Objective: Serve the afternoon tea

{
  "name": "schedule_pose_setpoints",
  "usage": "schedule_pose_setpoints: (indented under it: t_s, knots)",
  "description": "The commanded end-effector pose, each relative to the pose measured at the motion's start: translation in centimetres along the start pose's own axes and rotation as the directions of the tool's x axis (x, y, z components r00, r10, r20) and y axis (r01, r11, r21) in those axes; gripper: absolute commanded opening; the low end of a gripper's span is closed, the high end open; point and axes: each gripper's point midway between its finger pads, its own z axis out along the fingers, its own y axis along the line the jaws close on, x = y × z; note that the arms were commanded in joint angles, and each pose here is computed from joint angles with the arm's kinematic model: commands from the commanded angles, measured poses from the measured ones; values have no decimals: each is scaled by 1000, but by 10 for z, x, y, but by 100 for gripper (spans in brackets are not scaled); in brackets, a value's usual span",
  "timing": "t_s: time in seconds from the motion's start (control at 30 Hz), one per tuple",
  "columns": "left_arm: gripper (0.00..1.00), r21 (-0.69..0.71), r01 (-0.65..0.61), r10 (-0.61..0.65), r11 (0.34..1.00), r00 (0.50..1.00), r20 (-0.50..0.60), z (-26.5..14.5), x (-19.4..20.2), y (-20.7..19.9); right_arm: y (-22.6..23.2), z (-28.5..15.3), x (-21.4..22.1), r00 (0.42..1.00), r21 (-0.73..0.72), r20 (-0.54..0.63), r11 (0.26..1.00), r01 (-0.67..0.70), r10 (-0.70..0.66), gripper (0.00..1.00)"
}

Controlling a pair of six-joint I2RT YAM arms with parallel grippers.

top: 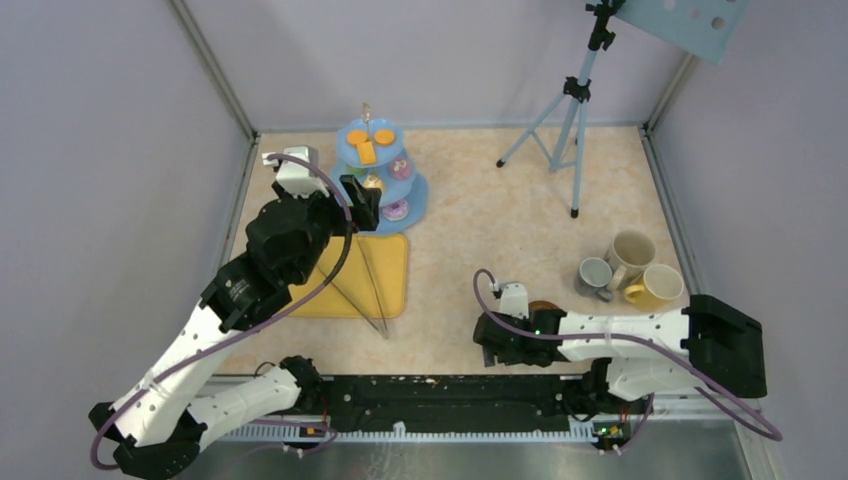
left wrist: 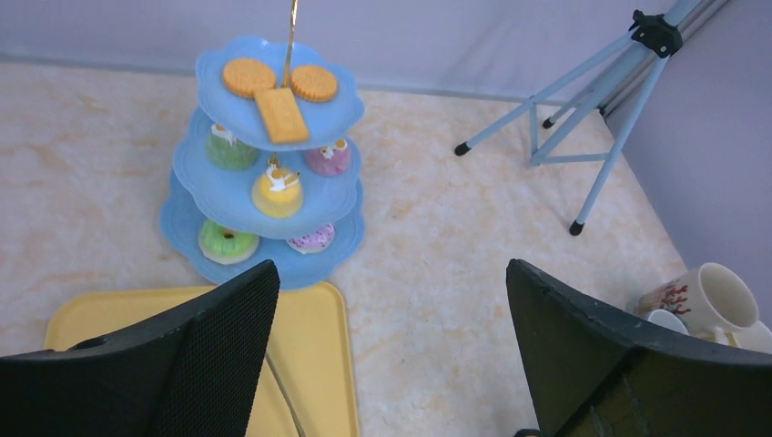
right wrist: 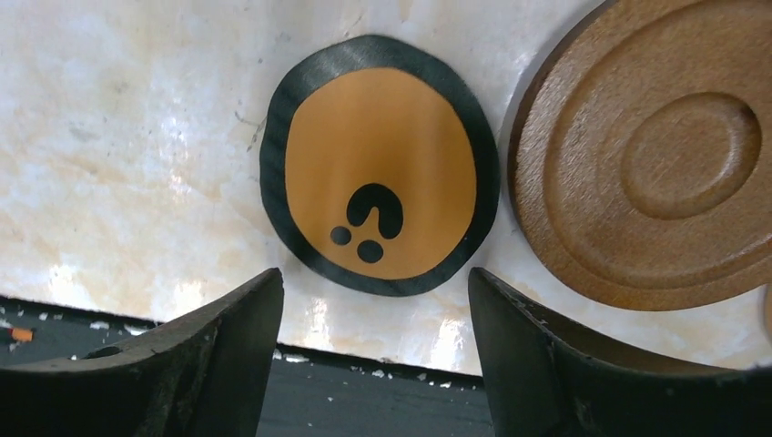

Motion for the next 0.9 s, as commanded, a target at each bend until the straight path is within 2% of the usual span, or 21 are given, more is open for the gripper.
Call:
schedule_pose_setpoints:
  t_s: [0.0,0.2,0.37,0.47,0.67,0.87]
  knots:
    - [99,-23,-105,107,994,987,119,-1,-40,1,-10,12,-3,998,83,50,995,-51,47,72]
    - [99,-129,-133,160,983,961,227,-14,-63,24,-9,21,-18,994,146,111,989,-14,-2,71]
    - [99,-283,-132,214,950,934,285,-29,-66,60,0,33,-45,977,205,200,978,26,-68,74]
    - [99,-345,-132,245,929,920,306,-34,-58,78,11,49,-68,972,192,225,981,21,-65,74]
    - [99,-357,-162,280,920,909,309,-33,-43,86,11,87,-122,979,178,201,982,-56,20,73]
    - [99,-391,-180,311,903,901,303,-36,-37,95,11,127,-185,974,162,223,984,-79,41,73]
